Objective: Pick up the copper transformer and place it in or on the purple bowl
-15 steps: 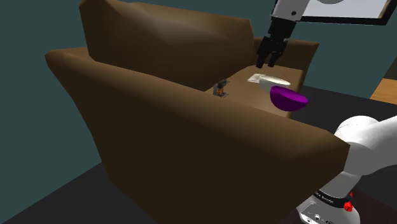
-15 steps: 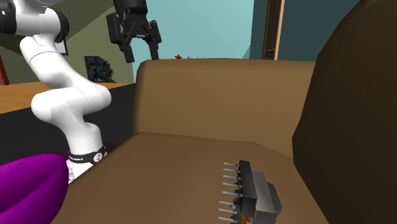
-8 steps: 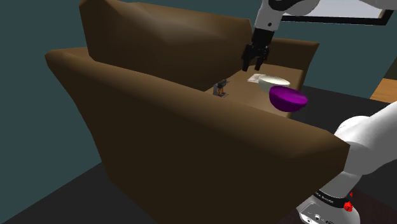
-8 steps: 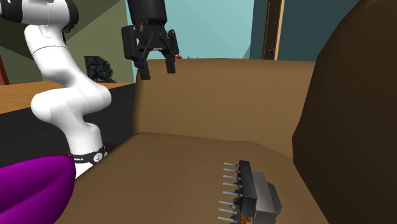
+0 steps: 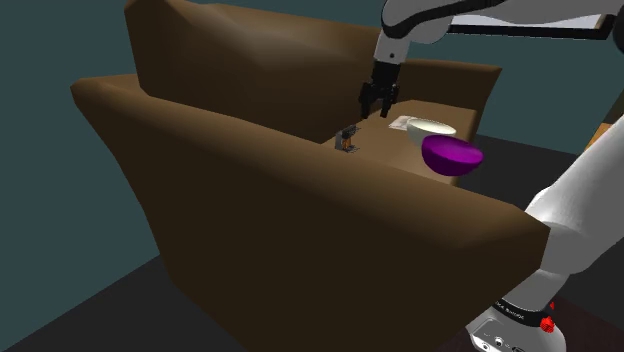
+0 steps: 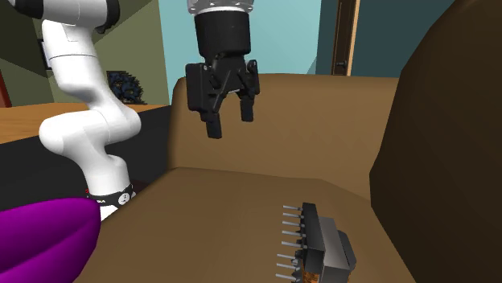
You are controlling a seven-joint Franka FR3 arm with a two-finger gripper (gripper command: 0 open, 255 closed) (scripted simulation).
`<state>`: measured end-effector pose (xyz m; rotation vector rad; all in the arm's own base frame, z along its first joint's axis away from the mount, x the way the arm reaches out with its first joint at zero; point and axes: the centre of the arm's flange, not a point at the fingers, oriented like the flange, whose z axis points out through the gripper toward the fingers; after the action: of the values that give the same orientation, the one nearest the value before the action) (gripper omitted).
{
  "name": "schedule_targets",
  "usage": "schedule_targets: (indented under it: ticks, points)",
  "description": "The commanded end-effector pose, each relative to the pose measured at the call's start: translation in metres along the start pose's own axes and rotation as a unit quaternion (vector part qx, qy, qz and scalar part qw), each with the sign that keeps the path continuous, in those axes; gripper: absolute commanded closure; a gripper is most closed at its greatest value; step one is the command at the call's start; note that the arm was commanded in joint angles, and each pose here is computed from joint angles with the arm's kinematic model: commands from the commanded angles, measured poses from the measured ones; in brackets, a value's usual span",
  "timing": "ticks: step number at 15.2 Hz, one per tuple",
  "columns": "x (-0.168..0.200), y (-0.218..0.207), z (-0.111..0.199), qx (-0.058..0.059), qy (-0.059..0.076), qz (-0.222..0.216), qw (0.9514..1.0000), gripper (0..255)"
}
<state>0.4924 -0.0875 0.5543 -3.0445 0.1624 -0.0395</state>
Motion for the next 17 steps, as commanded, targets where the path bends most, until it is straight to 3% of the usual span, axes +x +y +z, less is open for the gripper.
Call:
schedule_targets:
  ticks: [1, 9, 17]
  points:
    - [0.024, 0.012, 0.014, 0.0, -0.007, 0.005, 1.0, 0]
    - [0.115, 0.053, 0.068, 0.003, -0.035, 0.026, 0.999, 0]
    - [0.118, 0.055, 0.109, 0.003, -0.037, 0.027, 0.9989, 0]
